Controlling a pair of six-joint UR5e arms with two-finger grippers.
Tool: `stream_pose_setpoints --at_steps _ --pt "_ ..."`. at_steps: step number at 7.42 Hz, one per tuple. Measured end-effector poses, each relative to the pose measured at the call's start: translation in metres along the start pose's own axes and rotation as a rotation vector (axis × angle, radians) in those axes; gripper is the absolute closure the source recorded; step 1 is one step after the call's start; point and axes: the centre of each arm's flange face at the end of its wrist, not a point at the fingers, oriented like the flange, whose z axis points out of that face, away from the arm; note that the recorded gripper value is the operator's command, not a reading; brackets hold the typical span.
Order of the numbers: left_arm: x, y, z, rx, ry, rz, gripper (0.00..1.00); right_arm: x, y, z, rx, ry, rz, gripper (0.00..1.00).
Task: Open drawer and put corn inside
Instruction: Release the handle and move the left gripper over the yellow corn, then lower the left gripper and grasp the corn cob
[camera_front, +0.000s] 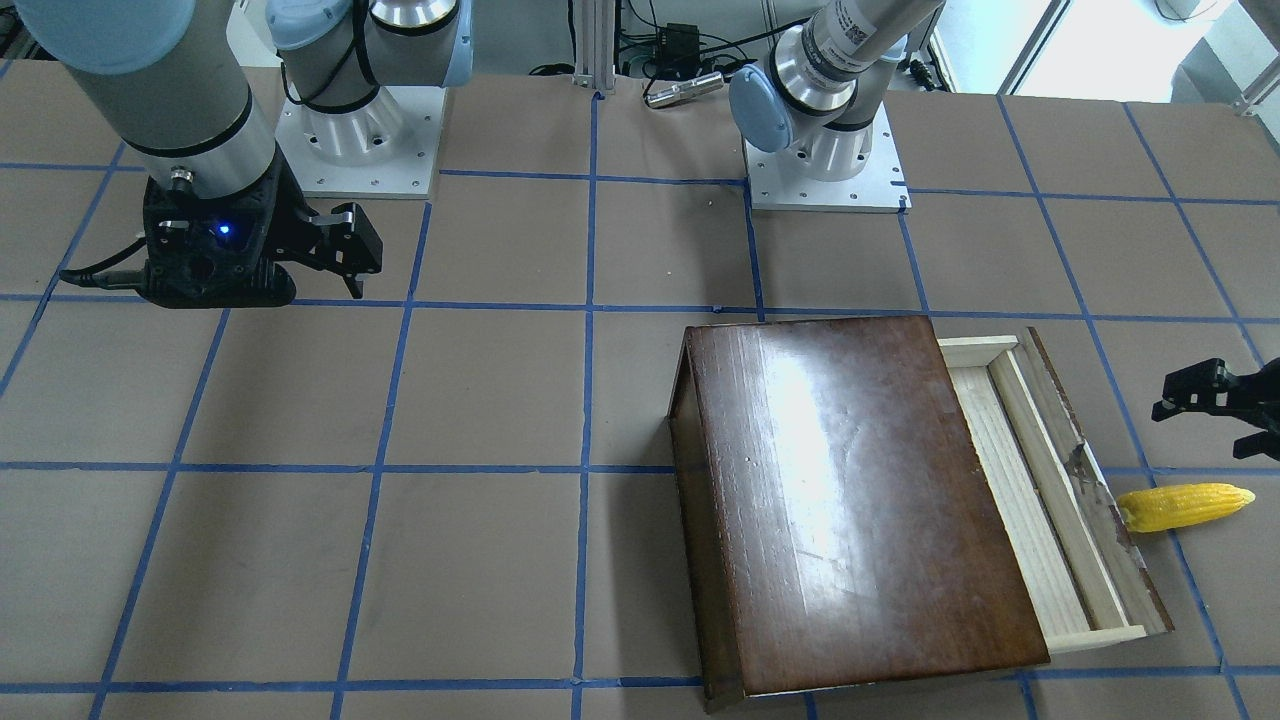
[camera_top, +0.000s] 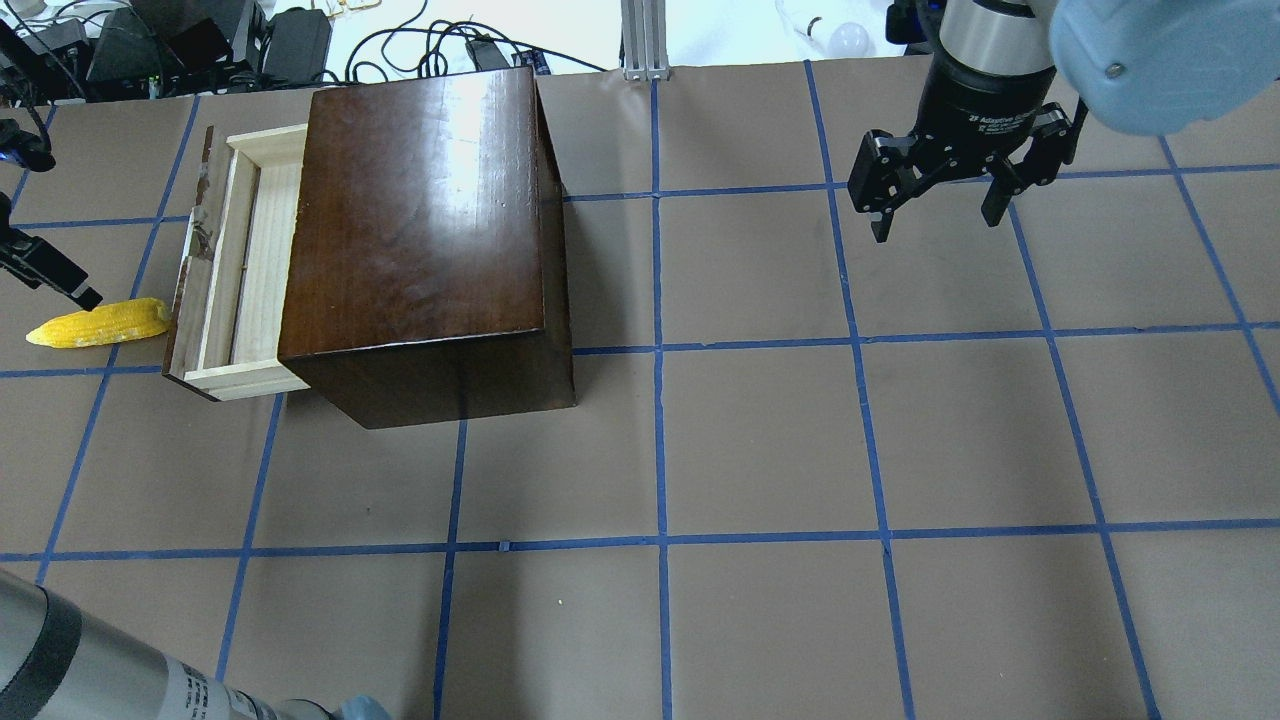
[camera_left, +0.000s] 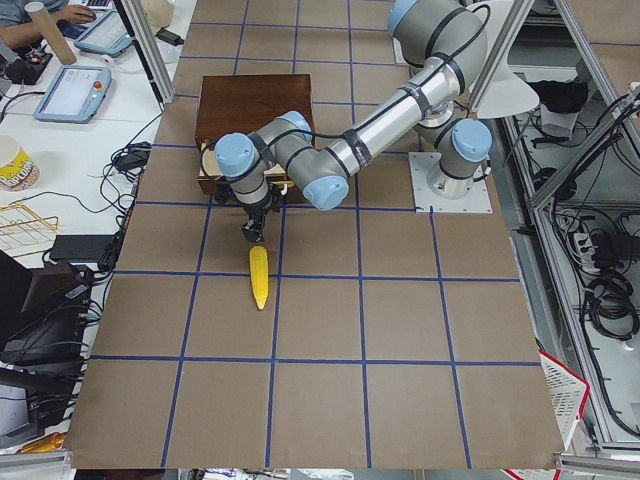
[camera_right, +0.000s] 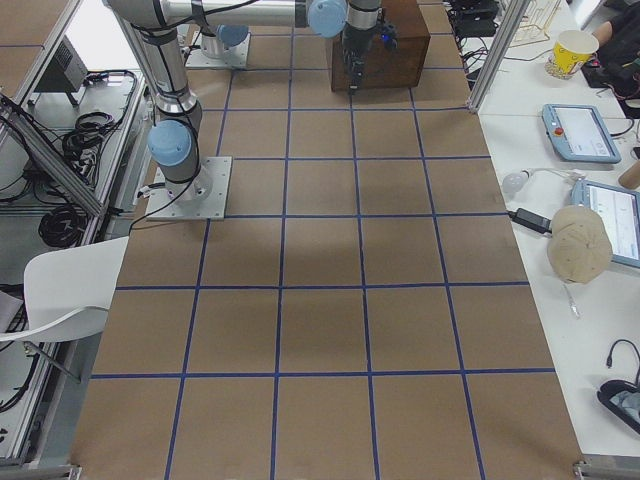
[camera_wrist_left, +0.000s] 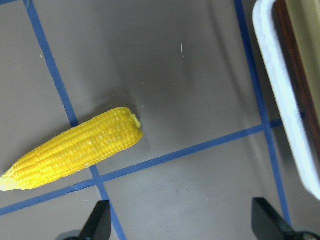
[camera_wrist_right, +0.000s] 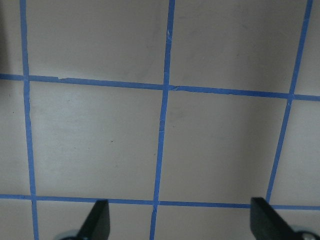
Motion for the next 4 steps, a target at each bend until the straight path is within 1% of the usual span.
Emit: stream_pose_setpoints --at_steps 2,3,4 --pt "-0.014 -0.003 0.011 -0.002 -0.065 0.241 0.00 0.000 0.000 0.000 -0.001 0.000 -0.001 0.00" --pt "-0.023 -0.006 0.021 -0.005 -0.103 0.366 0.00 0.000 0.000 0.000 0.000 -0.001 -0.001 0.00" --pt "-0.032 -0.010 0.033 -0.009 -0.134 0.471 0.00 0.000 0.000 0.000 0.000 -0.001 -0.001 0.00"
